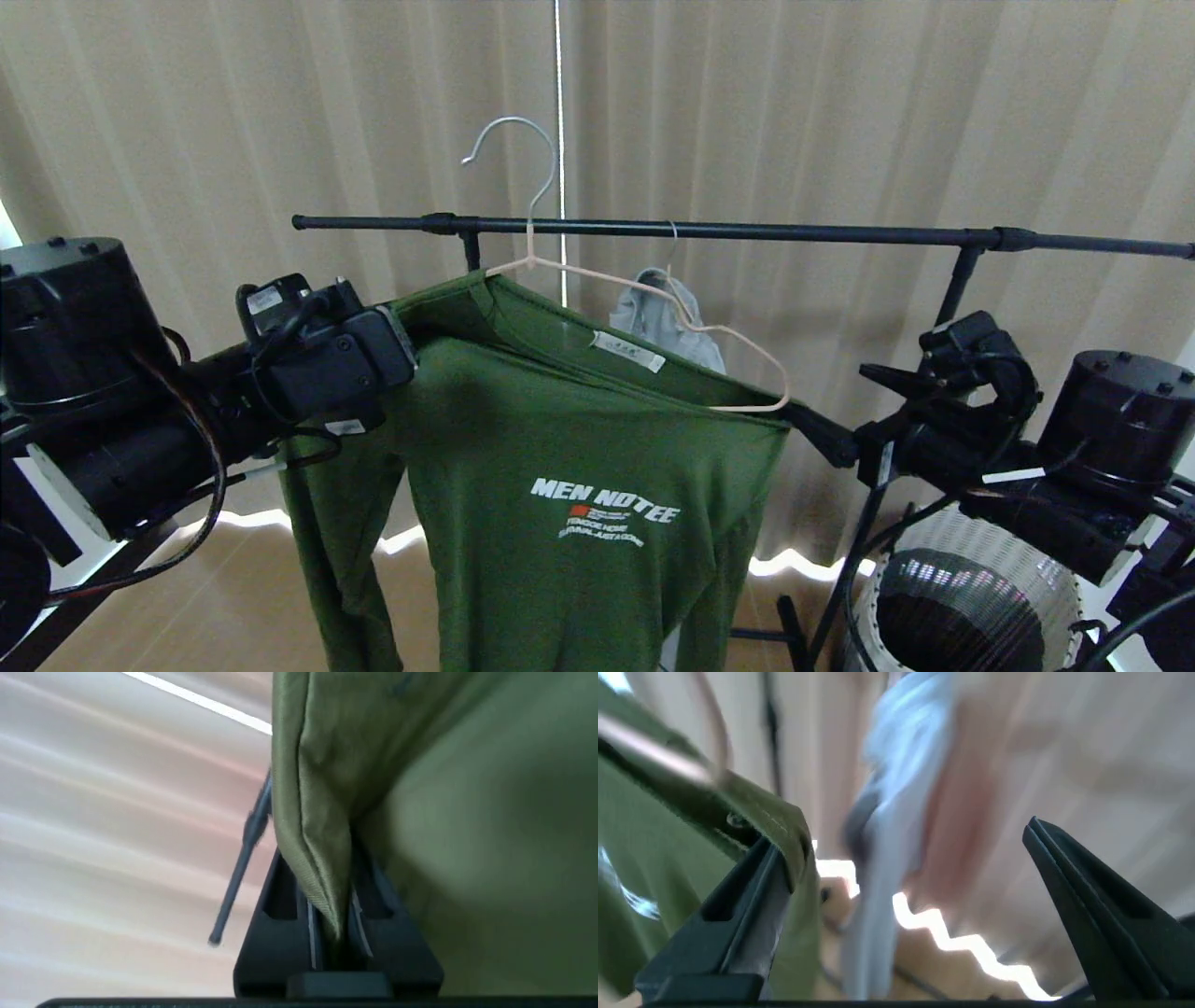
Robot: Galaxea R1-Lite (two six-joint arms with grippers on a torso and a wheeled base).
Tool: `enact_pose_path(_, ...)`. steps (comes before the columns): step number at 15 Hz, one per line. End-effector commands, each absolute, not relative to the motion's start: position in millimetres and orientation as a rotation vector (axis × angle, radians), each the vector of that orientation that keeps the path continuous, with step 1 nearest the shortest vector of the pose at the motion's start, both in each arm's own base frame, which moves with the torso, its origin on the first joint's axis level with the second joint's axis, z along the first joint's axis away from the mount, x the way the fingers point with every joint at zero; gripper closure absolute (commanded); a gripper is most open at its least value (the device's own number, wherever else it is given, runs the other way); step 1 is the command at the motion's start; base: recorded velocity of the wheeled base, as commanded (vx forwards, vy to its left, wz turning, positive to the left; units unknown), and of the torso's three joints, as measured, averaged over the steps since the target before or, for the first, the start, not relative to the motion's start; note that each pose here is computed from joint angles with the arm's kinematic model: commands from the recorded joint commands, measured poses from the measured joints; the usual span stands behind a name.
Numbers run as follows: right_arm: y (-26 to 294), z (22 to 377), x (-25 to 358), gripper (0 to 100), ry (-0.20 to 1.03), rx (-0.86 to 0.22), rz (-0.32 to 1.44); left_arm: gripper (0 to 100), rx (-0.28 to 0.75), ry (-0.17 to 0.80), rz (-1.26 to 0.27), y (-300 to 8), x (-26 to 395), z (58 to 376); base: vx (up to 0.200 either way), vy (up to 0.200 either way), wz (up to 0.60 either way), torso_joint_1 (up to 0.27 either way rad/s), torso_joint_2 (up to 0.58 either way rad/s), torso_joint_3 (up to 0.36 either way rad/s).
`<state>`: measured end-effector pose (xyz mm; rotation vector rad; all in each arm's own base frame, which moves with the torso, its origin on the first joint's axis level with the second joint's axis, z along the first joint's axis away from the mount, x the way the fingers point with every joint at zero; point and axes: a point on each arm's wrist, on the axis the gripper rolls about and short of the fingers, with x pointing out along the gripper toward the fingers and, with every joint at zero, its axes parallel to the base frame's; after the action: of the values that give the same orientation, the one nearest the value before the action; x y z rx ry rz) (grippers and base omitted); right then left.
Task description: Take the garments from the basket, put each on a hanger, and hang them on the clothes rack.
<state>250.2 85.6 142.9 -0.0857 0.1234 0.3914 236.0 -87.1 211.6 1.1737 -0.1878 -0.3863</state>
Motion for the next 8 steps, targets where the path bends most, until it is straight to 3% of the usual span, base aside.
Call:
enact_pose_path(1, 82.8, 165.5, 254.1, 0, 0.05, -0.076, 0.375, 100, 1.182, -0.157, -0.395, -84.5, 235.1, 203.5, 0.0, 0.0, 0.0, 0.0, 0.0, 0.0)
enact_pose_path(8, 100.1, 196.3, 235.6, 0, 0.025, -0.076, 0.464, 100, 1.201, -0.114, -0.376, -78.0, 237.0, 196.6, 0.0, 0.0, 0.0, 0.0, 0.0, 0.0)
